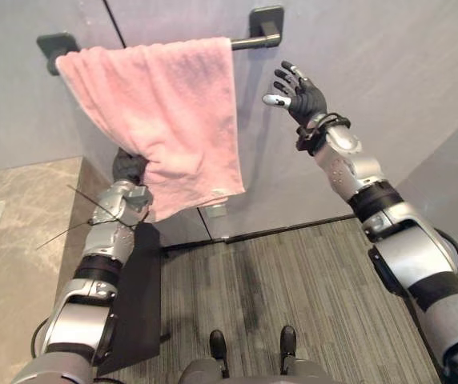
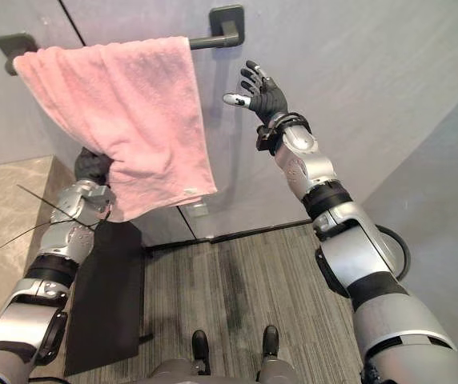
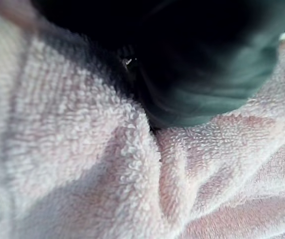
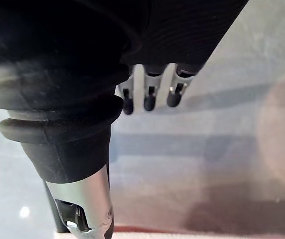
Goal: Organize washtable
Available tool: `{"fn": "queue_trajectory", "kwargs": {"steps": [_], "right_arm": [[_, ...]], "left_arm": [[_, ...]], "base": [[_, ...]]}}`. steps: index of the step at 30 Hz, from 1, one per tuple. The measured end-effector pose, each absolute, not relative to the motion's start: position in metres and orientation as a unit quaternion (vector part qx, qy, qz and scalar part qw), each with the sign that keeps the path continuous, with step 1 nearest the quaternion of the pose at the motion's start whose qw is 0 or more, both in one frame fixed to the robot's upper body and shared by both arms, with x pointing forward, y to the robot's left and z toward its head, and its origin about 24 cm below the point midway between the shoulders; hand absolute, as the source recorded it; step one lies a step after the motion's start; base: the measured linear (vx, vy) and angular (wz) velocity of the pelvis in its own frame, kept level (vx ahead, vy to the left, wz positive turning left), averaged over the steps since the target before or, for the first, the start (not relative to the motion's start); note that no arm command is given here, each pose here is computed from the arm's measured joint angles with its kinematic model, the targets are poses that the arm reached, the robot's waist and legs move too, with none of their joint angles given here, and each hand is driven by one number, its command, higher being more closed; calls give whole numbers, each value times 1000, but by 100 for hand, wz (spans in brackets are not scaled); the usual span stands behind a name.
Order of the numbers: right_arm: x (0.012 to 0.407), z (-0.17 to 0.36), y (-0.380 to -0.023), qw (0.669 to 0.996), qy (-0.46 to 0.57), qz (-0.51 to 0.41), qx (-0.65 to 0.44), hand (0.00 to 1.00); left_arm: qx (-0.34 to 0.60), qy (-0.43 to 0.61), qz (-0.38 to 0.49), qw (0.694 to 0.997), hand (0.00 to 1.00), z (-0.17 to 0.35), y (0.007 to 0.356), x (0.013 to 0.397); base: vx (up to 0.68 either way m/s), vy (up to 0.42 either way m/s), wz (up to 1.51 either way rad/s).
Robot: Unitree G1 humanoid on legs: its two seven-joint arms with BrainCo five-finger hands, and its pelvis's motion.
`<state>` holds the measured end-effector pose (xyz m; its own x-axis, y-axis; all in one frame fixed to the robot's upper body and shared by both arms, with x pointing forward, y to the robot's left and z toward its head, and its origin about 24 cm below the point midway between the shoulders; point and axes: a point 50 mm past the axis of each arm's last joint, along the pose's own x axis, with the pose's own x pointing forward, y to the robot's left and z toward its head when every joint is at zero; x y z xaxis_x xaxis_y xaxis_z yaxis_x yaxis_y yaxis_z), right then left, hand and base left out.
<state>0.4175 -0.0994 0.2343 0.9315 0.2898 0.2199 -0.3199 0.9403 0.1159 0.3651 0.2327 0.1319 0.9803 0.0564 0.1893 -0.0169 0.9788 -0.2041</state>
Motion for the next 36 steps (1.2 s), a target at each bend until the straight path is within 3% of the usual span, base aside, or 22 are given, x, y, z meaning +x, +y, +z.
{"fn": "queue_trajectory", "kwargs": {"steps": [7, 14, 15, 24, 31, 36], "right_arm": [[425, 245, -84, 979, -79, 111, 153, 0], [422, 264, -57, 968, -82, 131, 196, 0], [422, 265, -54, 967, -82, 132, 201, 100], [421, 280, -55, 969, -100, 129, 187, 100], [426, 298, -100, 978, -135, 78, 141, 100], [426, 300, -108, 978, -142, 83, 132, 100]], "left_arm": [[-108, -105, 0, 989, 100, 148, 211, 382], [-97, -123, -5, 988, 100, 171, 203, 393], [-98, -124, -3, 987, 100, 173, 203, 394], [-98, -125, 3, 987, 100, 176, 202, 396], [-79, -122, 25, 989, 100, 174, 225, 391], [-66, -141, 10, 988, 100, 183, 231, 387]], "base": [[-45, 4, 21], [-20, 10, 18], [10, 13, 9], [18, 18, 5], [-6, 37, -5], [-12, 30, -11]]}}
